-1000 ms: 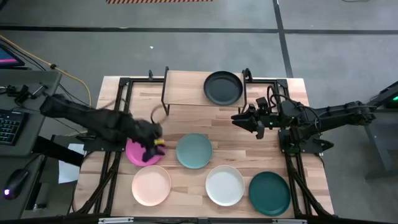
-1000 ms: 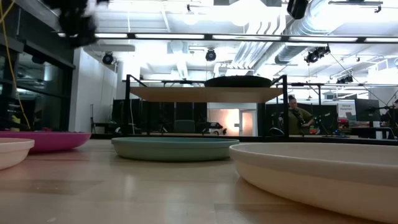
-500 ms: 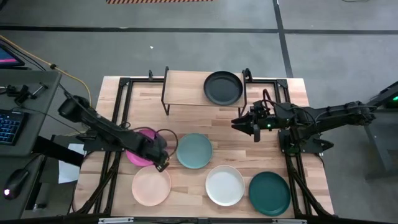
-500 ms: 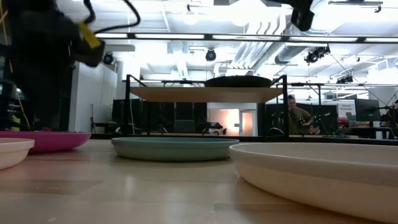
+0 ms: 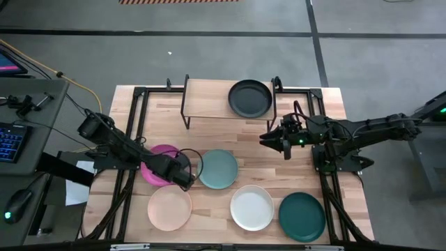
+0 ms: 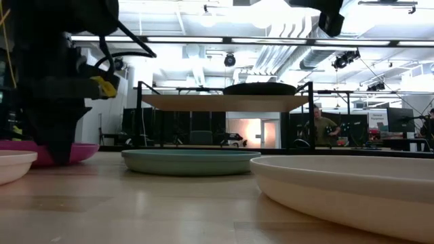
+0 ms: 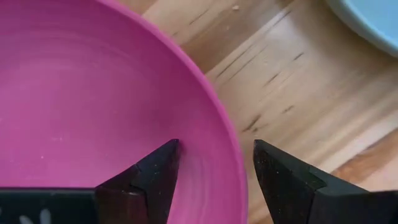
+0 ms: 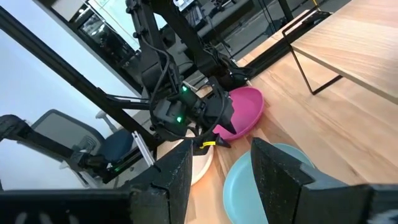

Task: Place and stack plates onto a shelf
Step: Stack the pink plate on top of the black plate on the shelf

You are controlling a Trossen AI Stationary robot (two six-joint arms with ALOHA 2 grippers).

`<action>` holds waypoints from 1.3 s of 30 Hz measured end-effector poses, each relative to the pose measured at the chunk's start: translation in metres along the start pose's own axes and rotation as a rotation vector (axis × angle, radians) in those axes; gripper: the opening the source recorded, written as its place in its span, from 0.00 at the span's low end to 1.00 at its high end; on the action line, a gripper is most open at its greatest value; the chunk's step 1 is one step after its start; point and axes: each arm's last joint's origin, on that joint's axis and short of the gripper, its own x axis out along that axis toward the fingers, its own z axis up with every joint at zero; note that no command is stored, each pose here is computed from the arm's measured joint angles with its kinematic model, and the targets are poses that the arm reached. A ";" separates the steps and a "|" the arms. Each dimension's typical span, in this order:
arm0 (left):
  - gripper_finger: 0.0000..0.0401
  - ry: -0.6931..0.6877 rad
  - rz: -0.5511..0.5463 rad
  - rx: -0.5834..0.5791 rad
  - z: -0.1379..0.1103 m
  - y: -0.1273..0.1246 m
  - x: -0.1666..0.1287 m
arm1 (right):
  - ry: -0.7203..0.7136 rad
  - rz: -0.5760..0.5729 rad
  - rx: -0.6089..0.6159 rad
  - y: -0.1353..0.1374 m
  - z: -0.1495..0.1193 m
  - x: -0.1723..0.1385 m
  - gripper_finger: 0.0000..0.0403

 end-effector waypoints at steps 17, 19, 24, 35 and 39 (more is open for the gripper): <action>0.02 -0.005 -0.050 0.241 0.001 0.030 -0.048 | 0.000 -0.004 -0.022 0.000 0.000 0.000 0.36; 0.01 0.006 -0.155 0.301 0.000 0.035 -0.070 | 0.000 -0.004 -0.022 0.000 0.000 0.000 0.36; 0.01 -0.056 -0.505 0.471 0.001 0.045 -0.141 | -0.006 -0.002 -0.022 0.000 0.000 0.000 0.36; 0.00 -0.599 -0.446 0.762 0.060 0.039 -0.240 | -0.105 0.066 -0.010 0.007 0.010 -0.001 0.36; 0.00 -0.694 -0.252 0.922 0.108 0.028 -0.245 | -0.250 0.173 -0.014 0.022 0.030 -0.007 0.36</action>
